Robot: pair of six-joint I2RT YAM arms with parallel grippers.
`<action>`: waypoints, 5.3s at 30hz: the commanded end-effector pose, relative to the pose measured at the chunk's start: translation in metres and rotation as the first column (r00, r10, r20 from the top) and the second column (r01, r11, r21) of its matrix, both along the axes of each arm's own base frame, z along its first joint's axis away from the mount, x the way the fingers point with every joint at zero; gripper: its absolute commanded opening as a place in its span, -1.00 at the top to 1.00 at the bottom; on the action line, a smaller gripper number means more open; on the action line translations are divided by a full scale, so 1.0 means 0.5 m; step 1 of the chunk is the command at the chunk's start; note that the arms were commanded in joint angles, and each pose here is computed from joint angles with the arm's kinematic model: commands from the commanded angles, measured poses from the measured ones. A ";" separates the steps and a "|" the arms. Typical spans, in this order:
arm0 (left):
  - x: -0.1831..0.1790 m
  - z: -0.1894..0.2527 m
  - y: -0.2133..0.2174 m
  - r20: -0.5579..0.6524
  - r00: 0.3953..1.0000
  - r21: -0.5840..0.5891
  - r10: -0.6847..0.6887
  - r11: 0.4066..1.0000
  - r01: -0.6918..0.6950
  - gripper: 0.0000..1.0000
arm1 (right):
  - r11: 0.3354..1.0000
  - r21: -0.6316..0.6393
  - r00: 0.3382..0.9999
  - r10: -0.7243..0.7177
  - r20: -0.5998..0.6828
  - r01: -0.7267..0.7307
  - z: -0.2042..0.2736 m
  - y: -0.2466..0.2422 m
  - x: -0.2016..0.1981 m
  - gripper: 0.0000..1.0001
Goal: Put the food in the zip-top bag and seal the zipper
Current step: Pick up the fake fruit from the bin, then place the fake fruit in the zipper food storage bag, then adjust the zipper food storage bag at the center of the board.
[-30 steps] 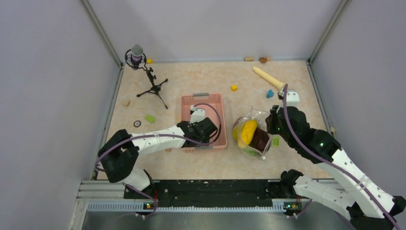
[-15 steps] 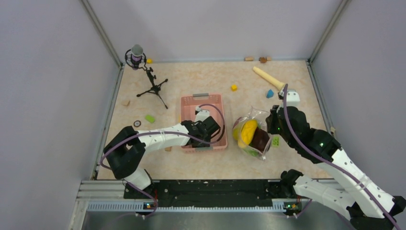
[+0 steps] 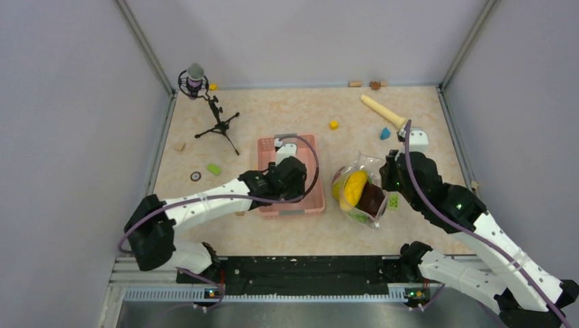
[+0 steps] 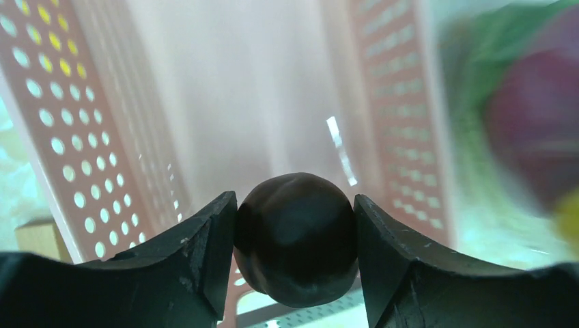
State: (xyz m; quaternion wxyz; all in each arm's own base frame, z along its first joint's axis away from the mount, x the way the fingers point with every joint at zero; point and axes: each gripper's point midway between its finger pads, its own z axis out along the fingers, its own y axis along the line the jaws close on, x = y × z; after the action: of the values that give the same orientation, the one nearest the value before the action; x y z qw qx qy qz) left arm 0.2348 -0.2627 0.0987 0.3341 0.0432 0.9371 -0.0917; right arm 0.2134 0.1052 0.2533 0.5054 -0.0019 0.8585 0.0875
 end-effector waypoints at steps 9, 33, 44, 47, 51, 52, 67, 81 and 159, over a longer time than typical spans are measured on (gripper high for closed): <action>-0.048 0.434 -0.148 0.631 0.730 -0.425 -0.263 0.671 0.608 1.00 | 1.000 0.022 1.000 -0.002 0.028 0.001 0.014 0.002 0.003 0.91; -0.130 0.532 -0.347 0.746 0.386 -0.314 -0.542 0.225 0.922 0.81 | 1.000 0.016 1.000 -0.006 0.028 0.006 0.013 -0.001 0.004 0.90; -0.111 0.504 -0.351 0.711 0.431 -0.307 -0.556 0.306 0.901 -0.92 | 1.000 0.018 1.000 -0.007 0.027 0.007 0.013 -0.001 0.004 0.90; -0.107 0.501 -0.348 0.706 0.440 -0.300 -0.555 0.328 0.896 -0.94 | 1.000 0.017 1.000 -0.005 0.027 0.005 0.013 0.000 0.003 0.90; -0.104 0.488 -0.344 0.681 0.465 -0.305 -0.566 0.358 0.883 -0.95 | 1.000 0.015 1.000 -0.012 0.029 0.012 0.013 -0.003 0.005 0.90; -0.101 0.484 -0.339 0.675 0.473 -0.304 -0.566 0.371 0.878 -0.94 | 1.000 0.016 1.000 -0.010 0.028 0.010 0.013 -0.002 0.004 0.90; -0.045 0.410 -0.248 0.563 0.661 -0.194 -0.496 0.698 0.689 -0.94 | 1.000 0.015 1.000 -0.009 0.028 0.009 0.013 -0.002 0.004 0.90; -0.097 0.351 -0.330 0.451 0.644 -0.215 -0.618 0.625 0.751 0.03 | 1.000 0.008 1.000 -0.011 0.026 0.011 0.011 -0.002 0.006 0.90; -0.186 0.471 -0.226 0.674 -0.182 0.042 -0.716 -0.208 0.977 1.00 | 0.478 0.107 0.487 0.824 0.290 -0.872 0.090 0.267 -0.166 0.95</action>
State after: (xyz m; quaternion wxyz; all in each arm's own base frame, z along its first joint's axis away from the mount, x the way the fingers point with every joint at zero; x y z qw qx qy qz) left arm 0.1447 -0.3694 0.3085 0.3356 0.6582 0.4348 -0.5149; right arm 0.1217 0.2329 0.2835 0.4414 -0.3814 0.6933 0.4231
